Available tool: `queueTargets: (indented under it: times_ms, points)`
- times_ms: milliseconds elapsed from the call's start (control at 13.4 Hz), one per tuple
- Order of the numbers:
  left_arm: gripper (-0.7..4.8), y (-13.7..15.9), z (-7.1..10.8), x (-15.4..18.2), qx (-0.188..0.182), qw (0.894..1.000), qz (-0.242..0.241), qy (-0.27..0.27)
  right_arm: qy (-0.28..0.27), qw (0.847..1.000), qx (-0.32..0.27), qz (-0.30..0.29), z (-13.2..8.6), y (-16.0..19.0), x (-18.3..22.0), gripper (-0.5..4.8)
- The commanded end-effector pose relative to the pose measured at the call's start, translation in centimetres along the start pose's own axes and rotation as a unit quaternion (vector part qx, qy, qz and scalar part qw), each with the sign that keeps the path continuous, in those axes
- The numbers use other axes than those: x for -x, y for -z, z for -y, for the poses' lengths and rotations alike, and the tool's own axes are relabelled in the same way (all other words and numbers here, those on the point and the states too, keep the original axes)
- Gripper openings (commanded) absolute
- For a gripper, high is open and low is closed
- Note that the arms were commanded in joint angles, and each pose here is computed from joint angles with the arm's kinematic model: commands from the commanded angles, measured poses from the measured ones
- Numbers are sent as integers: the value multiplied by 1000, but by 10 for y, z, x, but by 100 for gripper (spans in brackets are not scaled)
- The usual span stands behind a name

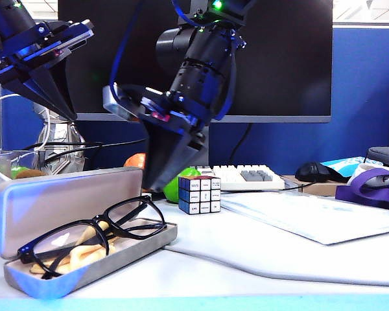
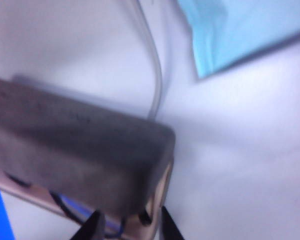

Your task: Pick up the glasses, fold the temples of the glasses, place the glasses into the glasses case, and finally close the glasses case.

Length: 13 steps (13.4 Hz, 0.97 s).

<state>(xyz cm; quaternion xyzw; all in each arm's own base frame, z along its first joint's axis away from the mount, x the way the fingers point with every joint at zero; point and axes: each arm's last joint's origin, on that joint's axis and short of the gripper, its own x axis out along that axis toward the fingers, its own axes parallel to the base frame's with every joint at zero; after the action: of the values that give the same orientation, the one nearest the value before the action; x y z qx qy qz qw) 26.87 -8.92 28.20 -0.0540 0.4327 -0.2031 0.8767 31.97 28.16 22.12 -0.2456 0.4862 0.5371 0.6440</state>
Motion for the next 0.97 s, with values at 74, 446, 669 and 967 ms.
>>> queueTargets:
  times_ms: [74, 446, 669, 967]
  points:
    - [-5, -1, 2, 2, -27, 1000, 4, 11, -8, 1000, 4, 13, 1, -3, -3, 144]
    - [-5, -1, 2, 2, -27, 1000, 4, 11, -19, 1000, -1, 7, 5, -2, -16, 144]
    - [-5, -1, 2, 2, -27, 1000, 4, 11, -23, 1000, -6, 4, 6, -1, -21, 144]
    - [-5, -1, 2, 2, -27, 1000, 4, 11, -25, 1000, -12, 0, 5, -1, -18, 148]
